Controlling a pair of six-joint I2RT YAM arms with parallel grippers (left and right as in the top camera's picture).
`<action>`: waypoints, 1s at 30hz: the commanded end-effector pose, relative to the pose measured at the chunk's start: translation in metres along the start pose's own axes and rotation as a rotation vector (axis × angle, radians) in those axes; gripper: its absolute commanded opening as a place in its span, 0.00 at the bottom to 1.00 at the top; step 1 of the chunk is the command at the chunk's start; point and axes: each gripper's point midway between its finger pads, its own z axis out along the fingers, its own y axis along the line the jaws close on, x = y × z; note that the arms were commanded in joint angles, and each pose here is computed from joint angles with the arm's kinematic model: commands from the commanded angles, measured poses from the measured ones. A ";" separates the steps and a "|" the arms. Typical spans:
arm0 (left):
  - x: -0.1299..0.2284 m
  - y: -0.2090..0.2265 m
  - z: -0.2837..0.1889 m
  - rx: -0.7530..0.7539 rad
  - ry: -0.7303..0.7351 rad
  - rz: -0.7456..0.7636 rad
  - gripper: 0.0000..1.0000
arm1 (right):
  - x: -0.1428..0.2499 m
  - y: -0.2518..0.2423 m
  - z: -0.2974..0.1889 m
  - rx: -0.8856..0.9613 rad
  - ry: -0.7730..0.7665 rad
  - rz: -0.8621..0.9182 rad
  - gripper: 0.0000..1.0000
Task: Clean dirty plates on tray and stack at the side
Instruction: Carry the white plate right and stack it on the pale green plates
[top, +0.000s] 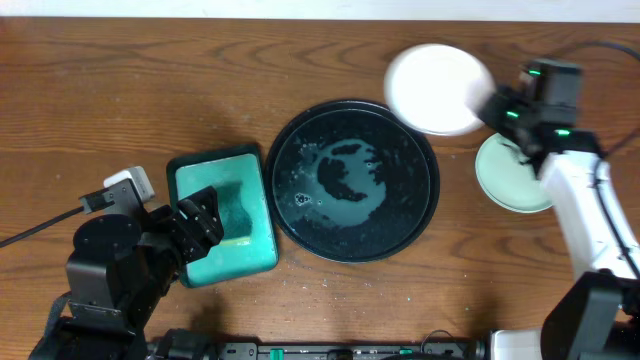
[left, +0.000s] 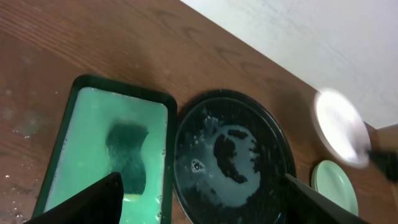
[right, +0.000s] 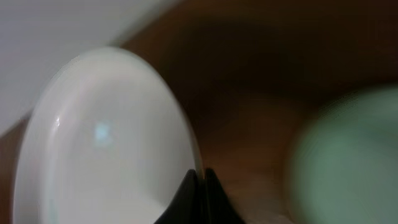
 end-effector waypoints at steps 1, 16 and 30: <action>-0.006 -0.001 -0.004 -0.001 -0.020 0.012 0.79 | -0.024 -0.108 -0.013 0.357 -0.089 0.210 0.01; -0.006 -0.001 -0.004 -0.001 -0.020 0.012 0.79 | 0.007 -0.096 0.000 0.113 0.168 0.103 0.46; -0.006 -0.001 -0.004 -0.001 -0.020 0.012 0.79 | 0.123 0.141 -0.194 -0.570 0.019 -0.770 0.99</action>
